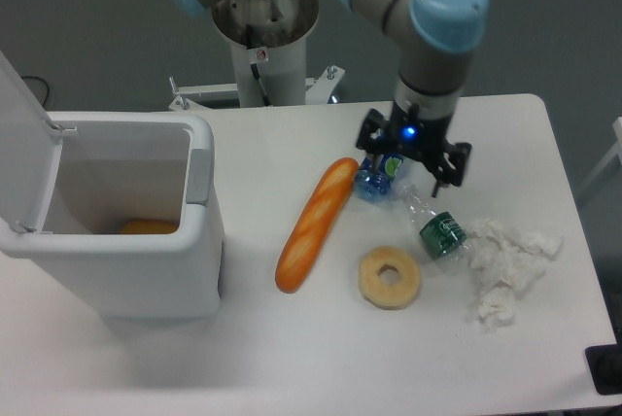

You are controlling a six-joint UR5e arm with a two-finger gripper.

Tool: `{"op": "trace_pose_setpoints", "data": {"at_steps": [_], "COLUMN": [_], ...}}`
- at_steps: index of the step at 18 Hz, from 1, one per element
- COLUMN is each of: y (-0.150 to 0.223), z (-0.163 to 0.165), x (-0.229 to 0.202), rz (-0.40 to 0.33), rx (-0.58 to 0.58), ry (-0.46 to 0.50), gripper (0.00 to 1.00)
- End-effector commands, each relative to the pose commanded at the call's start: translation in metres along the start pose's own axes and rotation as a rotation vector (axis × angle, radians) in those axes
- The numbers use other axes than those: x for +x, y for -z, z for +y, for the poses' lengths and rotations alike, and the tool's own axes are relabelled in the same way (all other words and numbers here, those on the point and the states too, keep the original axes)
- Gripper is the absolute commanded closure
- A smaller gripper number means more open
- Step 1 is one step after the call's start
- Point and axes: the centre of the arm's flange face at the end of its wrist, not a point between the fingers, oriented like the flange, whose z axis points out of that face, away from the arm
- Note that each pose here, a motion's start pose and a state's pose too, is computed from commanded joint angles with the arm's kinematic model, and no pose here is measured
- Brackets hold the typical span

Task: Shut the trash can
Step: 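Lift the open gripper up from beside the crushed bottle, then move the gripper up and over toward the raised trash can lid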

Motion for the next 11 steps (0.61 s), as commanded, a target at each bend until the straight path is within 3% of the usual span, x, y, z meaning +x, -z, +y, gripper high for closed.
{"op": "trace_pose_setpoints", "data": {"at_steps": [11], "y": [0.108], "z": [-0.027], "x": [0.13], "rz": [0.02], "rx": [0.226], "ry": [0.167], "gripper": [0.0]}}
